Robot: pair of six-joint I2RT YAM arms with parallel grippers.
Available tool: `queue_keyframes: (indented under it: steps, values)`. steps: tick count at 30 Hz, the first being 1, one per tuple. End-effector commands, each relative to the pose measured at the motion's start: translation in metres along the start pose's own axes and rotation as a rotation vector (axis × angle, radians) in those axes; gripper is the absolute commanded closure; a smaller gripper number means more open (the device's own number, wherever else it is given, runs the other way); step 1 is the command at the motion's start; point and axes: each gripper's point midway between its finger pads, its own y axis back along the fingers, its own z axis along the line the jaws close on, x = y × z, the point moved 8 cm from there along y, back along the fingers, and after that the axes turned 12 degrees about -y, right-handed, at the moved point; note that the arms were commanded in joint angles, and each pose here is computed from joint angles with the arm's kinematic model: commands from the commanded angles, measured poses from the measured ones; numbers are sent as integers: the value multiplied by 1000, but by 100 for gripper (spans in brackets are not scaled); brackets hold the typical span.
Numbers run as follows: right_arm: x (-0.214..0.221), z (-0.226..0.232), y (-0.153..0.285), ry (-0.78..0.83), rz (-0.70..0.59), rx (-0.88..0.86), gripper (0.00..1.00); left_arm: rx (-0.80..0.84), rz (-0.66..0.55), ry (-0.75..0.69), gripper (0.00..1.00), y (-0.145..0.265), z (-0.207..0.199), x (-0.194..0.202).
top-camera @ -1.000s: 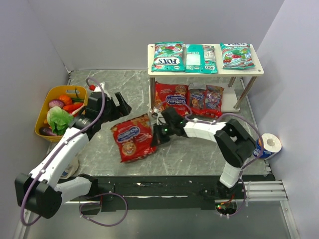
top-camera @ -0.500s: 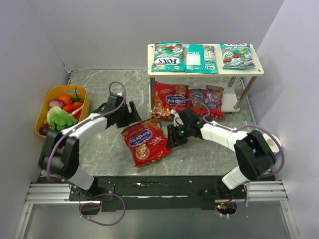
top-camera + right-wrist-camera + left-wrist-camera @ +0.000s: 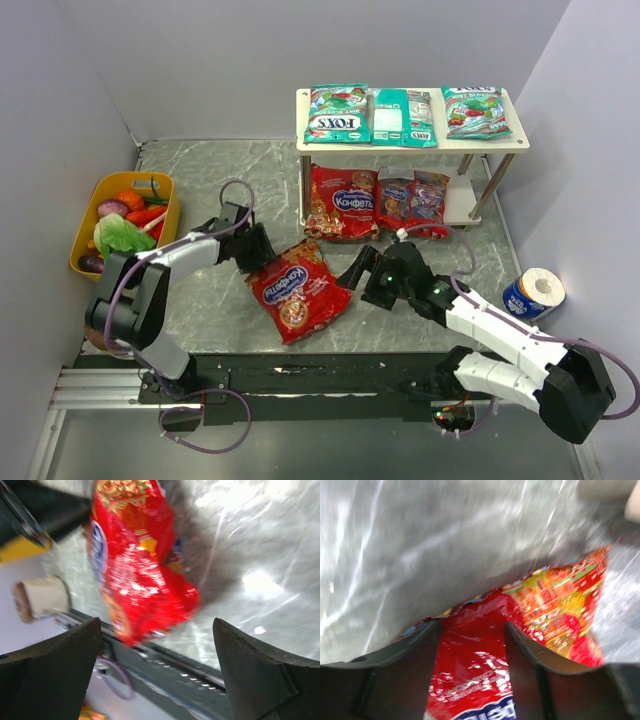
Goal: Place and organize the candy bags onto the shelf
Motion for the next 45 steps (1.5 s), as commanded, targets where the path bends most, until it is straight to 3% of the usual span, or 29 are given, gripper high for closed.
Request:
queue_keyframes:
  steps: [1, 8, 13, 17, 22, 32, 35, 38, 39, 42, 45]
  values:
    - [9, 19, -1, -182, -56, 1, 1, 43, 139, 82, 42, 14, -3, 44]
    - [47, -7, -24, -181, 3, 142, 0, 88, 164, 145, 45, 26, 7, 82]
    - [51, -37, -34, -154, -58, 177, 0, 73, 162, 148, 47, 34, 13, 95]
    - [46, -49, -43, -65, -131, 151, 0, 72, 159, 144, 47, 34, 15, 96]
    - [51, -45, -62, 26, -100, 23, 1, 70, 168, 137, 48, 31, 15, 97]
    - [69, -39, -79, -5, -73, -51, 8, 89, 156, 151, 49, 31, 15, 99]
    - [66, -42, -75, -25, -104, -30, 30, 90, 140, 150, 49, 33, 15, 97]
    - [61, -44, -67, -54, -148, -39, 61, 89, 119, 148, 49, 35, 12, 92]
    - [58, -44, -61, -64, -160, -37, 77, 88, 116, 146, 49, 36, 12, 92]
    - [53, -39, -48, -59, -189, -55, 97, 97, 82, 136, 47, 41, 7, 83]
    - [44, -26, -32, -44, -227, -105, 100, 110, 15, 99, 47, 50, -1, 67]
